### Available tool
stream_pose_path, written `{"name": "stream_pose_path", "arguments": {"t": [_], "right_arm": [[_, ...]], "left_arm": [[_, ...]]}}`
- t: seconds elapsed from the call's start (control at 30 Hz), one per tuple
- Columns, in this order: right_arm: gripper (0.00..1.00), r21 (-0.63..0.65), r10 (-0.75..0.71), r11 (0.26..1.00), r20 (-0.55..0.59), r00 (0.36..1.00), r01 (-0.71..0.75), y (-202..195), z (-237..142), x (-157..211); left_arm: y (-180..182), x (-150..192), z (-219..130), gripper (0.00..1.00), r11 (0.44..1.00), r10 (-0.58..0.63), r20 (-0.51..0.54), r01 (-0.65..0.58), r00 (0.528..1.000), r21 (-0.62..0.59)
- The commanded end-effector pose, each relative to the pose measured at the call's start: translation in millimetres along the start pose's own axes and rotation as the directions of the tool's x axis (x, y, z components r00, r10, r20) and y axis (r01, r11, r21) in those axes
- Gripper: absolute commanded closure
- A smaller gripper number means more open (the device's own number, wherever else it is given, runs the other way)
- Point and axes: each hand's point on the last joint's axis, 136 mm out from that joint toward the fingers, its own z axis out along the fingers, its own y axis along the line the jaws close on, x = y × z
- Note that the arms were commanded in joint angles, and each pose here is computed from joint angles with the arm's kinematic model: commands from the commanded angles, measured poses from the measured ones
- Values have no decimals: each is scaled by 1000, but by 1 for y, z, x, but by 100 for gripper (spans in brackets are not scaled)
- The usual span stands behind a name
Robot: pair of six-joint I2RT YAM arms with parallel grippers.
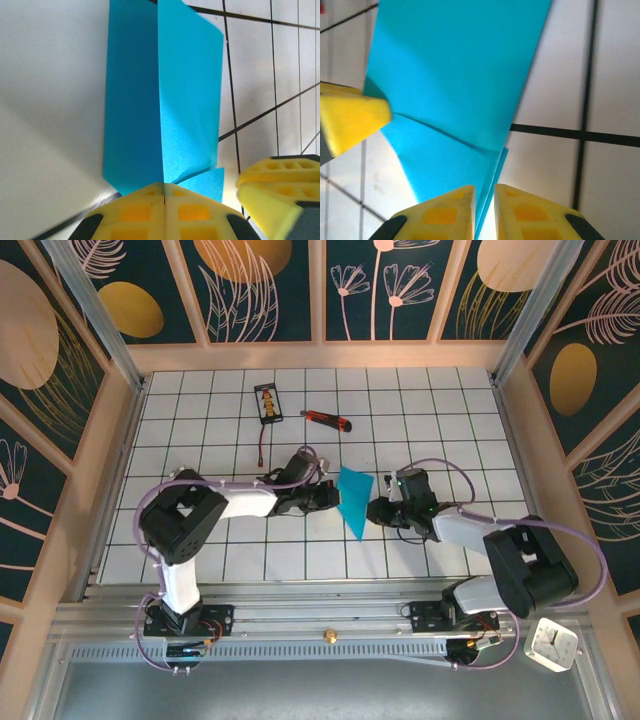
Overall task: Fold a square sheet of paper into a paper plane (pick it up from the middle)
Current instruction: Move the paper to the center of the table.
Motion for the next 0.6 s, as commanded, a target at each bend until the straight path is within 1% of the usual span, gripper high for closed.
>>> {"name": "stream_pose_path", "arguments": {"t": [0.0, 0.13, 0.23, 0.43, 0.57], "right_arm": [[80, -107, -100, 989, 48, 994, 104, 42, -7, -14], [81, -144, -130, 980, 39, 991, 135, 69, 2, -9], [82, -153, -137, 978, 19, 990, 139, 80, 15, -3], [85, -155, -113, 982, -41, 993, 106, 80, 40, 9], [86, -132, -101, 987, -68, 993, 92, 72, 49, 15]], "left_arm": [[22, 5, -18, 100, 995, -9, 28, 12, 1000, -100], [32, 10, -29, 100, 989, -33, 45, 39, 998, -140], [29, 10, -37, 100, 990, -51, 66, 59, 997, -127], [28, 13, -42, 100, 989, -93, 73, 101, 993, -106], [30, 14, -44, 100, 988, -105, 79, 113, 991, -109]]}}
